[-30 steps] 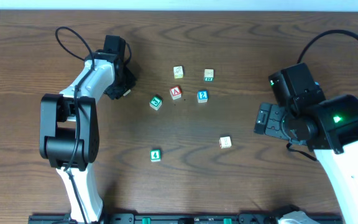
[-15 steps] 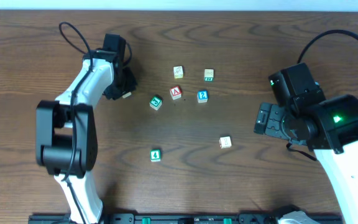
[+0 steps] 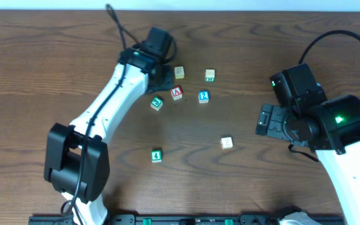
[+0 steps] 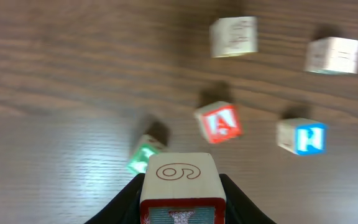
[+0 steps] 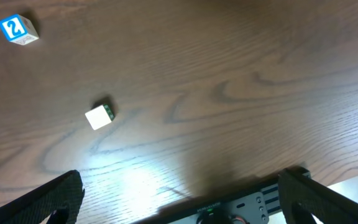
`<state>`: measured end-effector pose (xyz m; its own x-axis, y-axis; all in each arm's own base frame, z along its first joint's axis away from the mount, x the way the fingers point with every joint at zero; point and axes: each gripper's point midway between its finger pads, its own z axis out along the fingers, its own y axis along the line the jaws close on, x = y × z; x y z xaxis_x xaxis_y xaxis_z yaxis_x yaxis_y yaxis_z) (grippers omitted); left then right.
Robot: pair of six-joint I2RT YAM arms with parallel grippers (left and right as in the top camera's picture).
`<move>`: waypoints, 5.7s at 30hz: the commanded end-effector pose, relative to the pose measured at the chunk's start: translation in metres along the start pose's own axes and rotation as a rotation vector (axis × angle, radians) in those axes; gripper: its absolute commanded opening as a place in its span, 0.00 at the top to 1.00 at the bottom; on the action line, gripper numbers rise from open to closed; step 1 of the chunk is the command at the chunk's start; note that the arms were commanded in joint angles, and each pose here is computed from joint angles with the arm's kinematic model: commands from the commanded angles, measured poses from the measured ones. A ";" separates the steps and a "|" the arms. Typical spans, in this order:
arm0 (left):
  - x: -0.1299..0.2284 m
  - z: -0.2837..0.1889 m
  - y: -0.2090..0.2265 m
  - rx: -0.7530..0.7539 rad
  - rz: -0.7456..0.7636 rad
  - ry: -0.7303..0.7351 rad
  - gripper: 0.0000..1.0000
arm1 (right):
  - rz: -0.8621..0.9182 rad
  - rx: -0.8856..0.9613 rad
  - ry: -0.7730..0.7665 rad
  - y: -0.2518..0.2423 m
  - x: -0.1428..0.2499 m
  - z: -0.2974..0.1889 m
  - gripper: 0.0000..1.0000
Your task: Spell out Ai2
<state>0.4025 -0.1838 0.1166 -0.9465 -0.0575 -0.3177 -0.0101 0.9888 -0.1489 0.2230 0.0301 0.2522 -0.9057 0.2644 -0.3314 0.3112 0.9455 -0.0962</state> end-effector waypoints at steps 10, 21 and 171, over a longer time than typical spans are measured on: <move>0.006 -0.004 -0.035 0.016 0.110 -0.026 0.66 | 0.005 0.003 0.001 0.000 0.002 -0.001 0.01; 0.023 0.036 -0.056 0.074 0.132 0.059 0.69 | 0.001 0.009 0.016 -0.002 0.006 -0.001 0.01; 0.021 0.067 -0.063 0.039 0.114 -0.003 0.45 | 0.001 -0.027 0.042 0.004 0.010 -0.001 0.01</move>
<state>0.3979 -0.2561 0.0223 -0.9593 0.0686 -0.2739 0.1065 0.9863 -0.1258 0.2154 0.0360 0.2489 -0.9202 0.2668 -0.2864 0.2986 0.9516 -0.0729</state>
